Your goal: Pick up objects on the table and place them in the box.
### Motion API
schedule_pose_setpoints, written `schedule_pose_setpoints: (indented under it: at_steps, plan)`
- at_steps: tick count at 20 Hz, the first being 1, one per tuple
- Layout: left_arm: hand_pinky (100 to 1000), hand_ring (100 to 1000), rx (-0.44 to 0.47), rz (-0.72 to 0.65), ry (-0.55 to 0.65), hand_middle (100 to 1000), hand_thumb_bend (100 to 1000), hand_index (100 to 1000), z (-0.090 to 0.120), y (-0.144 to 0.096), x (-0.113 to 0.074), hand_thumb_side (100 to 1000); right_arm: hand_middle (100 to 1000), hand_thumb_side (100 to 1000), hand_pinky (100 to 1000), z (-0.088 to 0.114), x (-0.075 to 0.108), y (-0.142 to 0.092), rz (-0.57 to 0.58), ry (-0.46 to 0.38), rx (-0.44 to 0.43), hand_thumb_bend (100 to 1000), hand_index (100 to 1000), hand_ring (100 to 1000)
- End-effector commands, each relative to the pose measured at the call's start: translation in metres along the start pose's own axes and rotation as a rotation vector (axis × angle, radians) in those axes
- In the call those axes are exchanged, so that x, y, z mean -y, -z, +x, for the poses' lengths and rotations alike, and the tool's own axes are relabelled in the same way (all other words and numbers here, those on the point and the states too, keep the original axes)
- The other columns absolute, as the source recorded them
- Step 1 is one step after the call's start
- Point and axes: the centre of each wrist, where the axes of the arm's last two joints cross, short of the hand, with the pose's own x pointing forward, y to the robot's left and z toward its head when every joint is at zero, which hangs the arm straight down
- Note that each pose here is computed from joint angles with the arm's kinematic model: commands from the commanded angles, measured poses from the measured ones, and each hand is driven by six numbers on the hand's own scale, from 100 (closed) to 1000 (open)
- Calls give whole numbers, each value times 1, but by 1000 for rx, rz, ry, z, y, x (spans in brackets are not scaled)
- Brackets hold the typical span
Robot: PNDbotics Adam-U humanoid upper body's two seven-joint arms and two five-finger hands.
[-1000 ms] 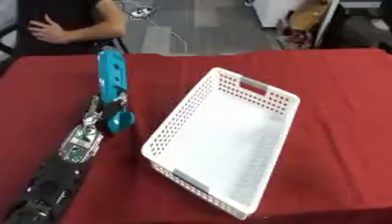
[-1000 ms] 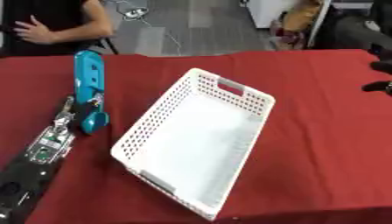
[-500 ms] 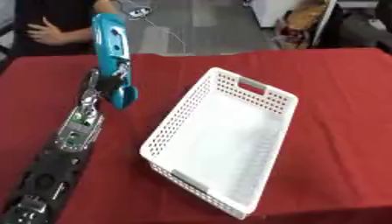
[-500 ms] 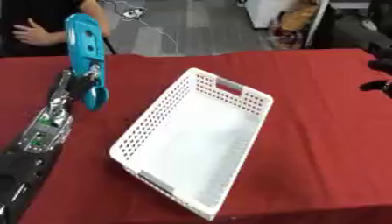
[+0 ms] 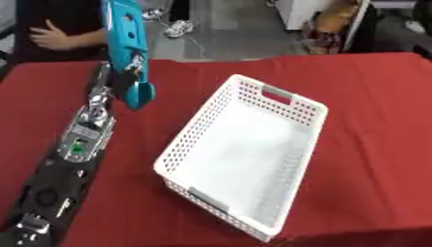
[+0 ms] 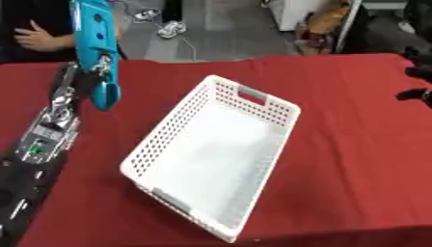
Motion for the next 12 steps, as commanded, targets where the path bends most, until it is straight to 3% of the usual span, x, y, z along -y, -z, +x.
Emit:
schedule_pose_setpoints:
  at_steps: [1, 5, 12]
  plan:
    - [100, 100, 60, 5, 22, 100, 100, 119, 18, 5, -9, 628, 866, 973, 681, 7, 5, 4, 6, -26, 17, 100, 1000, 853]
    - [100, 100, 117, -19, 34, 100, 100, 120, 31, 3, -8, 653, 863, 973, 681, 6, 5, 4, 7, -26, 16, 100, 1000, 853]
    - [100, 100, 280, -92, 71, 100, 100, 123, 77, -8, -1, 672, 863, 973, 681, 6, 4, 4, 11, -24, 15, 100, 1000, 853]
